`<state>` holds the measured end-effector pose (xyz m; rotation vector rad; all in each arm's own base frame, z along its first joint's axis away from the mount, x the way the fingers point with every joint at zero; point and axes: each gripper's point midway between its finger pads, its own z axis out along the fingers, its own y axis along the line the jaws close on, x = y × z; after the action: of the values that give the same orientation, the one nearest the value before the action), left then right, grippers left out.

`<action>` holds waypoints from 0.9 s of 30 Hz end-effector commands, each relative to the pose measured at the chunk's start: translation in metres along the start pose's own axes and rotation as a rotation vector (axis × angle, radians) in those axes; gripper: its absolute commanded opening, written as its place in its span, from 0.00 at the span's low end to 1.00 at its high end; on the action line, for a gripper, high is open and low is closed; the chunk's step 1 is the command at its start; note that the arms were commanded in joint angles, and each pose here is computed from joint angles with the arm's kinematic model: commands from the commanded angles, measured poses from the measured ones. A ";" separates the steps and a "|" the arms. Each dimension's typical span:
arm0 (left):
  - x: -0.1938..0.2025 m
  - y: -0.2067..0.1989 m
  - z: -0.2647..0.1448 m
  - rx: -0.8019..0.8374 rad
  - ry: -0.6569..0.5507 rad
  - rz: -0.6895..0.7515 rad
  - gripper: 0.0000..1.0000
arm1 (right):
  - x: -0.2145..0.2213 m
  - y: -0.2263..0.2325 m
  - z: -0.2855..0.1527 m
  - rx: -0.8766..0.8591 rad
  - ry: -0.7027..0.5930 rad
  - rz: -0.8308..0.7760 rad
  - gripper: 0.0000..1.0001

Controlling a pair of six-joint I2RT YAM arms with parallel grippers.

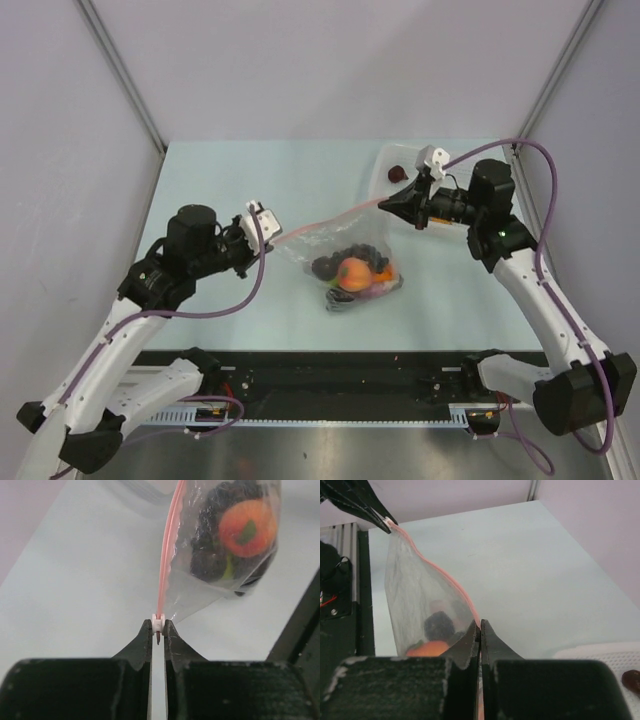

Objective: Place the food in the zip-top bag and seal the zipper
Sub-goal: Place the zipper food storage bag at the center of the board.

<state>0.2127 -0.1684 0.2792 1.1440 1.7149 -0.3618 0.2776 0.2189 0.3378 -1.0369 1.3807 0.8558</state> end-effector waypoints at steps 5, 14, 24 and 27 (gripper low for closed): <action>-0.037 0.122 -0.001 -0.403 -0.049 -0.079 0.00 | -0.063 -0.054 0.070 0.107 -0.284 -0.114 0.00; -0.081 0.184 -0.017 -0.531 -0.114 0.033 0.00 | -0.084 -0.108 0.123 0.119 -0.392 -0.139 0.00; 0.072 0.016 0.057 0.185 0.197 0.193 0.00 | 0.119 -0.045 0.135 -0.249 0.166 0.065 0.00; 0.097 -0.013 0.062 0.248 0.227 0.166 0.00 | 0.161 -0.024 0.112 -0.289 0.268 0.093 0.00</action>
<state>0.2714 -0.1544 0.1975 1.3901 1.8120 -0.2344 0.3952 0.3171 0.2305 -1.1528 1.4807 0.9763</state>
